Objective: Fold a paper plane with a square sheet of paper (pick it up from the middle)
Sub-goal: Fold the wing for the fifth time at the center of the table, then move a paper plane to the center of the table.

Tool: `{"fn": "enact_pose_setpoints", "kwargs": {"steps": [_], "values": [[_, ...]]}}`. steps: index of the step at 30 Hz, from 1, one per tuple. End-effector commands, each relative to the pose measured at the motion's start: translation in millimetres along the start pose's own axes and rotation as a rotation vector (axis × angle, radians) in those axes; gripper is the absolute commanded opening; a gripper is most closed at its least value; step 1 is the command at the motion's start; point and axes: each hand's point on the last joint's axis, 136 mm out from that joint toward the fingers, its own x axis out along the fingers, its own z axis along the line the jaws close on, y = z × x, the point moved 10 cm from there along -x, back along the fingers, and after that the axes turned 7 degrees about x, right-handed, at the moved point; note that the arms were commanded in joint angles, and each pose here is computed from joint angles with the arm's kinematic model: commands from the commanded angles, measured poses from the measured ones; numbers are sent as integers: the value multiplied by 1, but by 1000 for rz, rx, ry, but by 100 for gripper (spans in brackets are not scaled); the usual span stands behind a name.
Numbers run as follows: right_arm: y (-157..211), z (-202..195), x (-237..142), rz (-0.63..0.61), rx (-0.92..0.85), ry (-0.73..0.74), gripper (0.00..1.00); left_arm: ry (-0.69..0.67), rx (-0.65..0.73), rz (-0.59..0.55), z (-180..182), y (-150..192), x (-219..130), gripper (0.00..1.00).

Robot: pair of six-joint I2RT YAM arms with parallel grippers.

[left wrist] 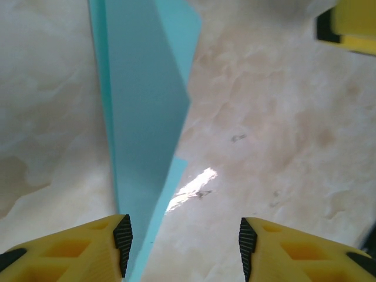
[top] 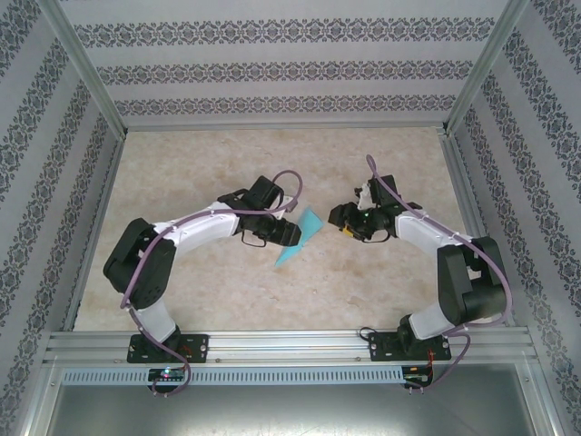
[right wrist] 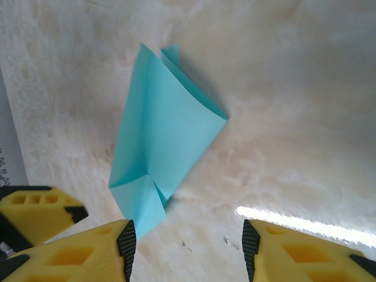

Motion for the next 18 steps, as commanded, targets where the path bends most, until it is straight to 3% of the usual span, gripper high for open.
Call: {"fn": "enact_pose_setpoints", "kwargs": {"steps": [1, 6, 14, 18], "values": [[8, 0, -1, 3, 4, -21, 54, -71, 52, 67, 1, 5, 13, 54], [13, -5, 0, 14, 17, -13, 54, -125, 41, 98, 10, 7, 27, 51], [20, -7, 6, 33, 21, -7, 55, -204, 64, 98, 16, 6, 29, 33], [27, 5, 17, 57, -7, -12, 56, -167, 56, 102, 16, 4, 34, 27]]}}
